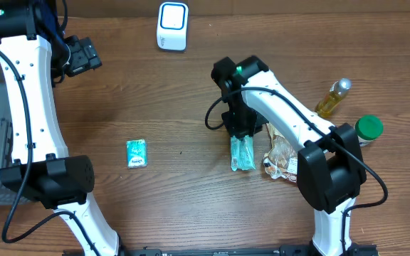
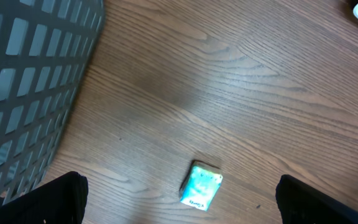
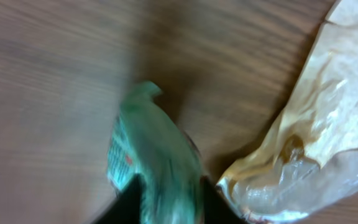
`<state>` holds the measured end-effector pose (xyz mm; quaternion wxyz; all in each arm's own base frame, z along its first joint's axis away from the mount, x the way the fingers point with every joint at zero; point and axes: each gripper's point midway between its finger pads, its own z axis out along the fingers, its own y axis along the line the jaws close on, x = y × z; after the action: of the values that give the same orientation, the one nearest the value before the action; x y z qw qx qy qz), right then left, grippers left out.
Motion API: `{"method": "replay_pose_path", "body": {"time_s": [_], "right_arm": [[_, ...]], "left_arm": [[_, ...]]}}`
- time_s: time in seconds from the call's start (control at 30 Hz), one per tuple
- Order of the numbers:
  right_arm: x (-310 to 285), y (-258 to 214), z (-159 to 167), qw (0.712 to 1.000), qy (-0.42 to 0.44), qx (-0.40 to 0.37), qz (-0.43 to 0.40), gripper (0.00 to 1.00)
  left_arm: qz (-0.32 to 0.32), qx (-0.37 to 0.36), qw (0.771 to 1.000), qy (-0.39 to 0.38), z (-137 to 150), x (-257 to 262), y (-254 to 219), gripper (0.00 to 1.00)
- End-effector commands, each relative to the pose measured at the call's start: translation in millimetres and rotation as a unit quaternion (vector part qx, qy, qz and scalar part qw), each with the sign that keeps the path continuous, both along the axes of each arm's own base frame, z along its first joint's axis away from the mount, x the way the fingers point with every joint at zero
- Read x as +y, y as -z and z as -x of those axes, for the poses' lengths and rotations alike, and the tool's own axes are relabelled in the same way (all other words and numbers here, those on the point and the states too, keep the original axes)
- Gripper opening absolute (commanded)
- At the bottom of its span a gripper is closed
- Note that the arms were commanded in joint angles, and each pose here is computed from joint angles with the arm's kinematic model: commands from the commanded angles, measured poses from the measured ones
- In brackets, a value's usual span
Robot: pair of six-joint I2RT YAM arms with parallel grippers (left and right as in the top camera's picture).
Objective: Scan the item barcode
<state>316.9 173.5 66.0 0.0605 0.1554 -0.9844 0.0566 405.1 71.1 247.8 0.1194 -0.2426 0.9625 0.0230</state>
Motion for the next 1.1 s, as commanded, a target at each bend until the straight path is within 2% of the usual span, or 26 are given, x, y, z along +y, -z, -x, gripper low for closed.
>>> {"method": "replay_pose_path", "body": {"time_s": [0.0,0.03,0.07,0.1,0.27,0.43,0.6,0.83,0.87,0.9,0.93,1.0,1.07], "right_arm": [[-25,14,-17,0.997,0.04,-0.048,0.051,0.49],[-26,19,-19,0.996,0.049,-0.057,0.052,0.72],[-25,24,-20,0.995,0.056,-0.062,0.05,0.9],[-26,29,-21,0.995,0.064,-0.066,0.049,1.0],[-11,35,-11,0.987,0.149,-0.056,0.021,1.0],[25,34,-6,0.986,0.155,-0.062,-0.021,1.0],[33,25,-16,0.975,0.18,-0.13,0.012,1.0],[69,23,-11,0.971,0.193,-0.134,-0.035,1.0],[73,23,-10,0.972,0.194,-0.127,-0.044,0.99],[76,23,-8,0.972,0.195,-0.12,-0.051,0.83],[78,24,-6,0.972,0.196,-0.114,-0.056,0.53],[79,26,-2,0.973,0.196,-0.102,-0.059,0.23],[79,32,6,0.975,0.196,-0.088,-0.058,0.1]], "left_arm": [[0.002,-0.009,1.0,0.004,4,-2,-8,1.0],[0.002,-0.009,1.0,0.004,4,-2,-8,1.0],[0.002,-0.009,1.0,0.004,4,-2,-8,1.0],[0.002,-0.009,1.0,0.004,4,-2,-8,1.0],[0.002,-0.009,1.0,0.003,4,-2,-8,0.99],[0.002,-0.009,1.0,0.003,4,-2,-8,1.0],[0.002,-0.009,1.0,0.004,4,-2,-8,0.99],[0.002,-0.009,1.0,0.004,4,-2,-8,1.0],[0.002,-0.009,1.0,0.004,4,-2,-8,1.0],[0.002,-0.009,1.0,0.004,4,-2,-8,1.0],[0.002,-0.009,1.0,0.004,4,-2,-8,1.0],[0.002,-0.009,1.0,0.004,4,-2,-8,1.0],[0.002,-0.009,1.0,0.004,4,-2,-8,1.0]]}}
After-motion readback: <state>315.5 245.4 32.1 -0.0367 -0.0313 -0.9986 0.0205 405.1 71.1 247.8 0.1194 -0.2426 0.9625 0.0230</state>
